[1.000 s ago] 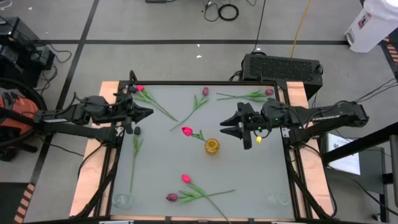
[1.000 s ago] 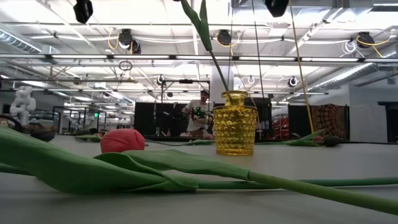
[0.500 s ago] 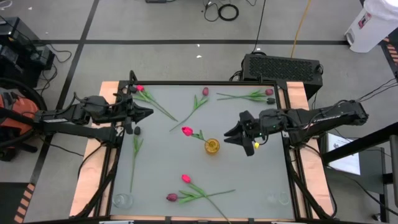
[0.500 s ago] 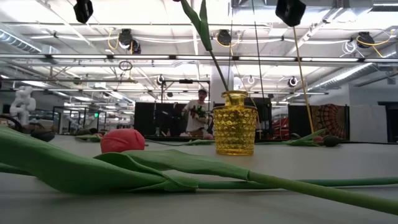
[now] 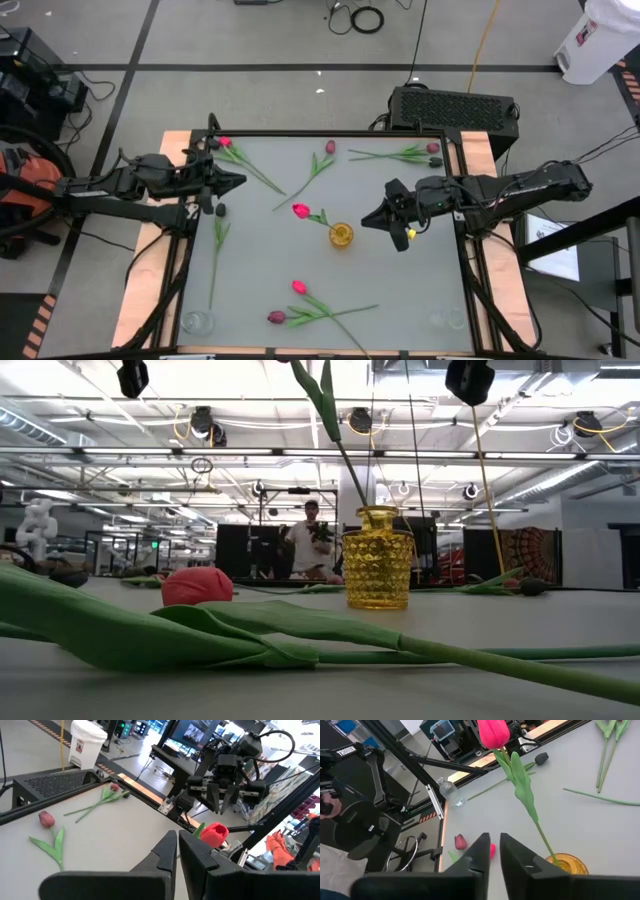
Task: Sort flowers into vase by color
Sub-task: Put the top left red flower into the yellow vase
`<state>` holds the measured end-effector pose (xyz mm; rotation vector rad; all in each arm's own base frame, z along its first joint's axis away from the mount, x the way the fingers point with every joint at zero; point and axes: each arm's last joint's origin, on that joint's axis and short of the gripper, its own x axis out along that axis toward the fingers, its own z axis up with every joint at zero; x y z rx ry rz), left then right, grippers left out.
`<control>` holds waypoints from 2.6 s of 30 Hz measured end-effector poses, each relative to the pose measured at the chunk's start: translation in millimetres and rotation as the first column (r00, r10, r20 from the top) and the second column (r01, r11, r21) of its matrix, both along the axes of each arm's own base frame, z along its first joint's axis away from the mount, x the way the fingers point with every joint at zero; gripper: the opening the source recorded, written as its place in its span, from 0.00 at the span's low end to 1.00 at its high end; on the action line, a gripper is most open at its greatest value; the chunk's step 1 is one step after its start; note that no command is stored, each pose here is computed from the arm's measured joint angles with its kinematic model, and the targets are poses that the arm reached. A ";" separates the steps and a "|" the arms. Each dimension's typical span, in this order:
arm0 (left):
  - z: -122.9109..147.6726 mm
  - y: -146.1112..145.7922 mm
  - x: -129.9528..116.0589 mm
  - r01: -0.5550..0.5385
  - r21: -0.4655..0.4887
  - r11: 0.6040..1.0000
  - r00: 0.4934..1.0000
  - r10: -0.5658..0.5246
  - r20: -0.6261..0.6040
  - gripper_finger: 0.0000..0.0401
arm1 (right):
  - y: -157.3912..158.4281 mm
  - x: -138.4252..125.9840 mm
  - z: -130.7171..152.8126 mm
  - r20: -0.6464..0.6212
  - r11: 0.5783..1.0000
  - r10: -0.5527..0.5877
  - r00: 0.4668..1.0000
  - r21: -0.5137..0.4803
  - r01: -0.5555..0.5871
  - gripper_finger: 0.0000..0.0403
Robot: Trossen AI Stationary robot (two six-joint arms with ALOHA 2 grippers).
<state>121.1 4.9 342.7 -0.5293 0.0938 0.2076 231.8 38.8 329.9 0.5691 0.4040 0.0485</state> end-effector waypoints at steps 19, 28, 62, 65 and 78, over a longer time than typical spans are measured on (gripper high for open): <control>0.1 -0.4 0.0 0.013 -0.003 1.000 1.000 -0.013 0.001 0.06 | -0.2 -1.4 -3.8 -0.041 1.000 0.000 0.999 -0.006 0.000 0.00; -0.1 -3.5 0.4 0.107 -0.124 0.987 0.994 -0.105 0.018 0.06 | -0.3 -1.6 -4.5 -0.051 1.000 -0.006 0.999 0.007 0.006 0.00; -1.7 -4.2 2.8 0.124 -0.151 0.981 0.992 -0.125 0.007 0.07 | -0.2 -1.6 -4.4 -0.050 1.000 -0.003 0.999 0.002 0.003 0.00; -7.8 -3.6 6.3 0.094 -0.153 0.984 0.993 -0.104 -0.057 0.07 | -0.2 -1.6 -4.5 -0.050 1.000 -0.002 0.999 0.000 0.002 0.00; -44.8 5.9 25.8 -0.160 -0.061 0.985 0.900 0.120 -0.419 0.07 | -0.2 -1.6 -4.5 -0.047 1.000 0.004 0.999 -0.016 -0.005 0.00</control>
